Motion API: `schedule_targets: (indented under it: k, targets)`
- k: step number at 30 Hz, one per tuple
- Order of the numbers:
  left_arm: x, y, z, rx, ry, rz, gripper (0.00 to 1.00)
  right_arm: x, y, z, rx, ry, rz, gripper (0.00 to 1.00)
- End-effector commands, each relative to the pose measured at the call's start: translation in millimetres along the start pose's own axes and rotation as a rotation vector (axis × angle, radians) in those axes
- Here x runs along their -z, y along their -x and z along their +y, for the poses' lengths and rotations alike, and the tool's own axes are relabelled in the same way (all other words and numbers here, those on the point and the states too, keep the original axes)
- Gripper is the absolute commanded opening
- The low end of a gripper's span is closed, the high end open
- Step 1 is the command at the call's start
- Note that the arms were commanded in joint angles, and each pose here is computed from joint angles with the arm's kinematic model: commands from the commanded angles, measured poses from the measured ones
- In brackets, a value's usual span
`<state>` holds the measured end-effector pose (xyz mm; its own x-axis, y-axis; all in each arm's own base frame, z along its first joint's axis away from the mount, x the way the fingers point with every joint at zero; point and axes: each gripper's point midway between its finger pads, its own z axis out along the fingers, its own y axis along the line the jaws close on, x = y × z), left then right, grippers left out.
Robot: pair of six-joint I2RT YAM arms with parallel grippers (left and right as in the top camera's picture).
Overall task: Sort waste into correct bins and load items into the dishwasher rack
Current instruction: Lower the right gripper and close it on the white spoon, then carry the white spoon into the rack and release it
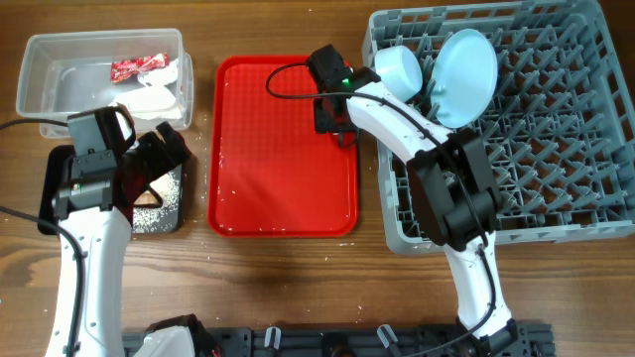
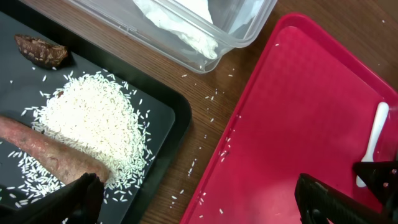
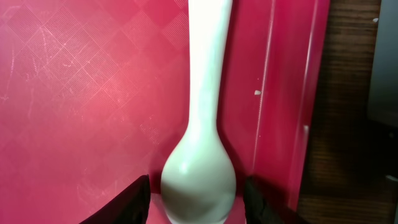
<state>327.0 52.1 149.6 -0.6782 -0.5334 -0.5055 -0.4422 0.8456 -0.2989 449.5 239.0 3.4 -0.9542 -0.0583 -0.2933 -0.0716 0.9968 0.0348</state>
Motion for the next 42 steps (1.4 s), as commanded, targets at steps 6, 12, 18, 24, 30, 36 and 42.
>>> schedule_targets:
  k: [6, 12, 18, 24, 30, 36, 42]
  targets:
    - [6, 7, -1, 0.002, -0.002, -0.025, 1.0, -32, -26, -9, 0.0, -0.028, 0.095, 0.3]
    - [6, 7, -1, 0.002, -0.002, -0.025, 1.0, -32, -27, -9, -0.001, -0.029, 0.099, 0.21]
    - [6, 7, -1, 0.002, -0.002, -0.025, 1.0, -31, -28, -10, 0.0, -0.032, 0.105, 0.18]
    - [6, 7, -1, 0.002, -0.002, -0.025, 1.0, -25, -29, -11, 0.001, -0.035, 0.112, 0.26]
    - [6, 7, -1, 0.002, -0.002, -0.025, 1.0, -15, -21, -9, 0.003, -0.022, 0.082, 0.17]
    - [6, 7, -1, 0.002, -0.002, -0.025, 1.0, -11, -18, -7, 0.054, -0.015, 0.073, 0.04]
    - [6, 7, -1, 0.002, -0.002, -0.025, 1.0, 51, 11, 0, 0.125, 0.03, -0.021, 0.04]
